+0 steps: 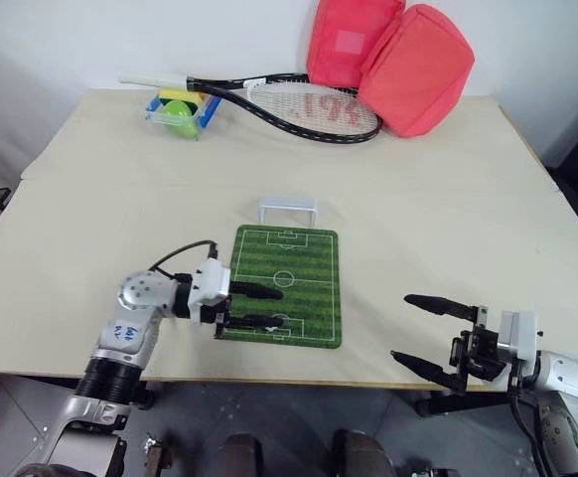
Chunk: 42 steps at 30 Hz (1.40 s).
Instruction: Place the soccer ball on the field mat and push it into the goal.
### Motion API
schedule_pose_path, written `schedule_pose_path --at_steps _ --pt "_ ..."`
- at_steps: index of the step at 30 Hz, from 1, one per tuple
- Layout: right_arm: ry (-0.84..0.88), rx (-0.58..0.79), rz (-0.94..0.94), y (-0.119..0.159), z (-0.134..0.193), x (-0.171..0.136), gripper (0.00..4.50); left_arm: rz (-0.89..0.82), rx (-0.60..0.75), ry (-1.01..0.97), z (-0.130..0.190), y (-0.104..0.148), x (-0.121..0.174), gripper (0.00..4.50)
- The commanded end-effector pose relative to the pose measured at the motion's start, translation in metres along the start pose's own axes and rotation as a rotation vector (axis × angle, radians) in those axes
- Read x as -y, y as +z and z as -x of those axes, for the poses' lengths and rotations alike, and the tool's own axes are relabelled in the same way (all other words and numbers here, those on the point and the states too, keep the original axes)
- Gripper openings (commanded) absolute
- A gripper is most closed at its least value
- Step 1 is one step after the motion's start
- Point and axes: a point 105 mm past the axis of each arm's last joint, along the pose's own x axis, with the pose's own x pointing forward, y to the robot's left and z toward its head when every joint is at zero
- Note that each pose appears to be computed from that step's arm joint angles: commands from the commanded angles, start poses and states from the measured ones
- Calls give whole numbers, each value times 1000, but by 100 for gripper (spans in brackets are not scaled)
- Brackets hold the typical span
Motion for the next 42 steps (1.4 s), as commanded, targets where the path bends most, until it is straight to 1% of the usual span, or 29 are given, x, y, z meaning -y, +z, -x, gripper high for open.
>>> schedule_pose_path --at_steps 1,3,5,7,9,12,15,21,23,25,27,30,36,38,41,42 --pt "1 37 18 9 1 3 450 -22 2 3 30 26 12 210" --pt "14 58 21 12 -2 4 450 50 -41 43 54 21 22 170" --pt "69 48 38 11 -5 -2 450 84 -99 72 71 9 33 116" --pt "94 50 42 11 -7 -5 450 144 -128 99 83 -5 49 50" --pt "107 54 42 11 -8 -6 450 193 -142 110 87 -16 65 1" --pt "114 53 42 11 -8 -6 450 228 -130 73 77 -21 83 1" --pt "132 44 48 7 -7 -8 450 211 -125 29 58 -20 88 1" --pt "133 21 45 -4 0 -9 450 165 -143 84 32 -27 68 1" --pt "125 13 43 -8 4 -10 450 151 -159 92 21 -31 57 1" --pt "114 12 41 -11 7 -12 450 160 -177 123 12 -36 43 1" --pt "102 16 40 -12 8 -14 450 184 -158 117 4 -34 38 1" --pt "84 21 38 -14 8 -18 450 192 -153 119 -2 -33 33 1" --pt "50 25 32 -17 9 -23 450 197 -185 122 -7 -43 25 1" --pt "29 29 35 -17 8 -23 450 180 -191 138 -11 -46 17 1" --pt "-75 60 54 -14 4 -12 450 89 -169 280 -19 -43 -24 1" --pt "-117 72 58 -13 3 -7 450 76 -136 324 -22 -38 -37 1"
